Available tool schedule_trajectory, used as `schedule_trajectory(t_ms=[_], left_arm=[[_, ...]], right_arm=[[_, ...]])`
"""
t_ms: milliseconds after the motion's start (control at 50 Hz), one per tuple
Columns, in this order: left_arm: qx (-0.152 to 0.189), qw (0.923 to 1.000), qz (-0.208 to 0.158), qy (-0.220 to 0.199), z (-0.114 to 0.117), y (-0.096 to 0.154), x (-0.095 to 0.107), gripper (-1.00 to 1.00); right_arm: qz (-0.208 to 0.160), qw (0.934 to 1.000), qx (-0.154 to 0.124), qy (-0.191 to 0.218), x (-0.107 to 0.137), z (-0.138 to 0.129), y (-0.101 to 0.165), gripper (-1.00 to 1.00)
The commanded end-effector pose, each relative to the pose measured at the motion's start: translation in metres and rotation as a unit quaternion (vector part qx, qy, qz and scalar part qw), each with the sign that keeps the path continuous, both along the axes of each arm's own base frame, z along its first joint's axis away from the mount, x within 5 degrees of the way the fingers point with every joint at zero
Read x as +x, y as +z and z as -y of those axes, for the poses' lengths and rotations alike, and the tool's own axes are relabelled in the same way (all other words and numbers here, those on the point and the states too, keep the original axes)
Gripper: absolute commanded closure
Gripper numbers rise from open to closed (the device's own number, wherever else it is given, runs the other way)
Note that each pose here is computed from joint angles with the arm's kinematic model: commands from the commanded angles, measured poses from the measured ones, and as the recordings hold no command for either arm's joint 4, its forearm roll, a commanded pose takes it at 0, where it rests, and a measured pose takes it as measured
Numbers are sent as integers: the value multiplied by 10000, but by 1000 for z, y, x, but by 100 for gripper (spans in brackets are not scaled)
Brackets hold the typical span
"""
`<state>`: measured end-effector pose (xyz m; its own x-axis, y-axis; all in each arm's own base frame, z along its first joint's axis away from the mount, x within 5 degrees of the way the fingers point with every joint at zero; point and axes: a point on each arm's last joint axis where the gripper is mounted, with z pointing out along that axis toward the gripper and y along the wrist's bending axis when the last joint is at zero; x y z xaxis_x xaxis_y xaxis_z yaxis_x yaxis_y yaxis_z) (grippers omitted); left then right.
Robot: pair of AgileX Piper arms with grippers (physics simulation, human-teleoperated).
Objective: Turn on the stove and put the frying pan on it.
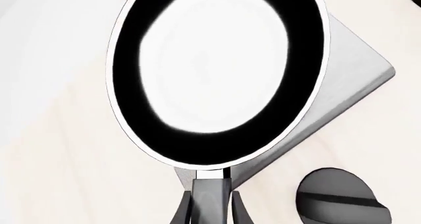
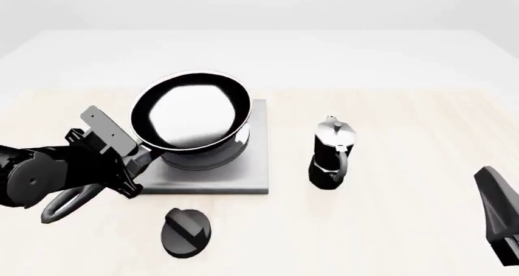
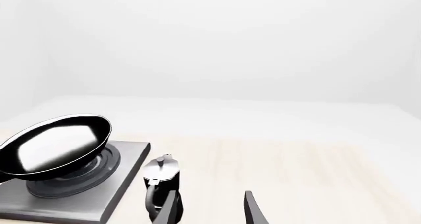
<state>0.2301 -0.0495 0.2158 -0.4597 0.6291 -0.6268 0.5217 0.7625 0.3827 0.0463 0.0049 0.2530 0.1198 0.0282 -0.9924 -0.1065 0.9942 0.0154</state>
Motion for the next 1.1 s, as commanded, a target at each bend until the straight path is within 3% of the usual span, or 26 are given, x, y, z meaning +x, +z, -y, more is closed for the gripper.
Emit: schedule_trajectory(t_ms=[20,1100], left_arm=[[-127,9999,90,29,3,-4,6,100],[-80,9999,-151,-21,7,-39,7,100]], right_arm=[[-15,10000,1,-17,0,0,-1,-100],[-43,10000,33,-81,1,1,-5,-100]])
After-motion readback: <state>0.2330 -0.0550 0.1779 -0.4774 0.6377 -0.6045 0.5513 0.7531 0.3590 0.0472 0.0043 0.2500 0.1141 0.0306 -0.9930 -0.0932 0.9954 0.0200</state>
